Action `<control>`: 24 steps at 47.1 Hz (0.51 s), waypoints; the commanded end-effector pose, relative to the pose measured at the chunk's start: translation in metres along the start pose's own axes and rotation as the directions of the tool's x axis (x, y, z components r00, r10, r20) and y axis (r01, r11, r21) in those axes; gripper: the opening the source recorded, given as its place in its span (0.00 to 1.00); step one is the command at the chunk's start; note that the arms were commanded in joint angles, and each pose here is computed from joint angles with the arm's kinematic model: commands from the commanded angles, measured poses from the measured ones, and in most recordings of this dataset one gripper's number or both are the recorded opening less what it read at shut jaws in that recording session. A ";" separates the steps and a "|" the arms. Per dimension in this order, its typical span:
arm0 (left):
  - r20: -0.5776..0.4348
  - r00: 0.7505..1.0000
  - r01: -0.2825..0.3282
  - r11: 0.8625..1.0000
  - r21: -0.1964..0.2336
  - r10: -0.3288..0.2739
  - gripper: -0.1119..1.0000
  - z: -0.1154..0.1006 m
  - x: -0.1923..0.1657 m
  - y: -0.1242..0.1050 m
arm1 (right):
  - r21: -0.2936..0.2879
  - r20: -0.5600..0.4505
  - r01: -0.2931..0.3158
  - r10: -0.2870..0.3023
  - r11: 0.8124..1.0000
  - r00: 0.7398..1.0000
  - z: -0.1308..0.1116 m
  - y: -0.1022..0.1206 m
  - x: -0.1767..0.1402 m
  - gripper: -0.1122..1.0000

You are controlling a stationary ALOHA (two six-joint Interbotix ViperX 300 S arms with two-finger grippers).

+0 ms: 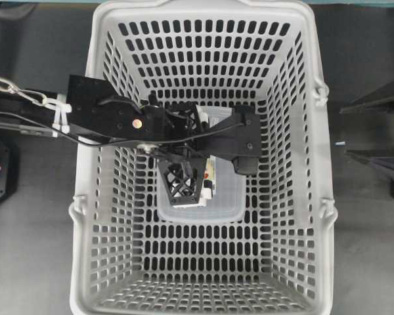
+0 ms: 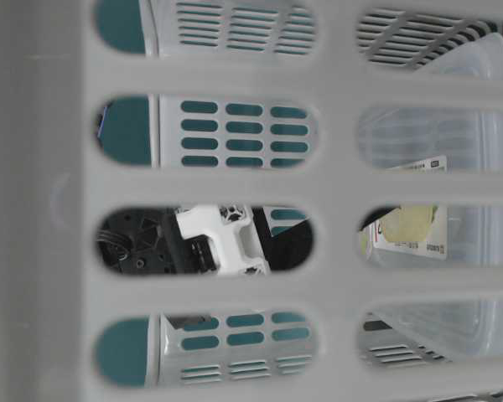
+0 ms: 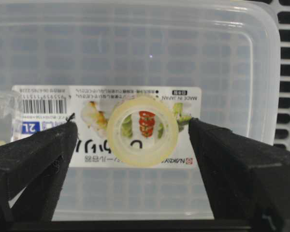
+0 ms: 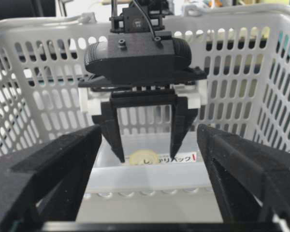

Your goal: Pick up the cellophane tape from the shopping basket with the left arm.

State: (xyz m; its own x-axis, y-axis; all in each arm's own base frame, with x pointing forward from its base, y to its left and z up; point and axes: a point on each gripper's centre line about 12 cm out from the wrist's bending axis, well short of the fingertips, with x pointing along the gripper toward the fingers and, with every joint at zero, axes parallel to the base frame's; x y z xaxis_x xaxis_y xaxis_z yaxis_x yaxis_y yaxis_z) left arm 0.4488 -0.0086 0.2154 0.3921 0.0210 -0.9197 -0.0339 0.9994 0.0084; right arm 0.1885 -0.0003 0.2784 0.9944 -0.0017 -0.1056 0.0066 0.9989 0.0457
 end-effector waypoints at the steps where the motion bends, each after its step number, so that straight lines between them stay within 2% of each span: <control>1: 0.023 1.000 0.000 1.000 0.007 0.000 0.91 0.004 -0.004 -0.001 | 0.002 0.022 0.001 -0.001 1.000 1.000 0.008 0.000 0.001 0.79; 14: -0.017 1.000 0.003 0.999 0.053 -0.003 0.91 -0.002 0.016 -0.006 | 0.002 0.022 0.001 -0.001 1.000 1.000 0.008 0.000 0.000 0.79; 24: -0.030 1.000 0.001 0.999 0.052 0.000 0.90 -0.004 0.020 -0.004 | 0.002 0.022 0.001 -0.001 1.000 1.000 0.008 0.000 0.000 0.79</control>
State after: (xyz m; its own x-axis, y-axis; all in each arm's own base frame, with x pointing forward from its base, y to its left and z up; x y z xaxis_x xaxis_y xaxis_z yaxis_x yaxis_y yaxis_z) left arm 0.4527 -0.0136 0.1919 0.3539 0.0179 -0.9351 0.0137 0.9996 0.0243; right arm 0.1878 -0.0003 0.2790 0.9947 -0.0017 -0.1026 0.0066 0.9989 0.0473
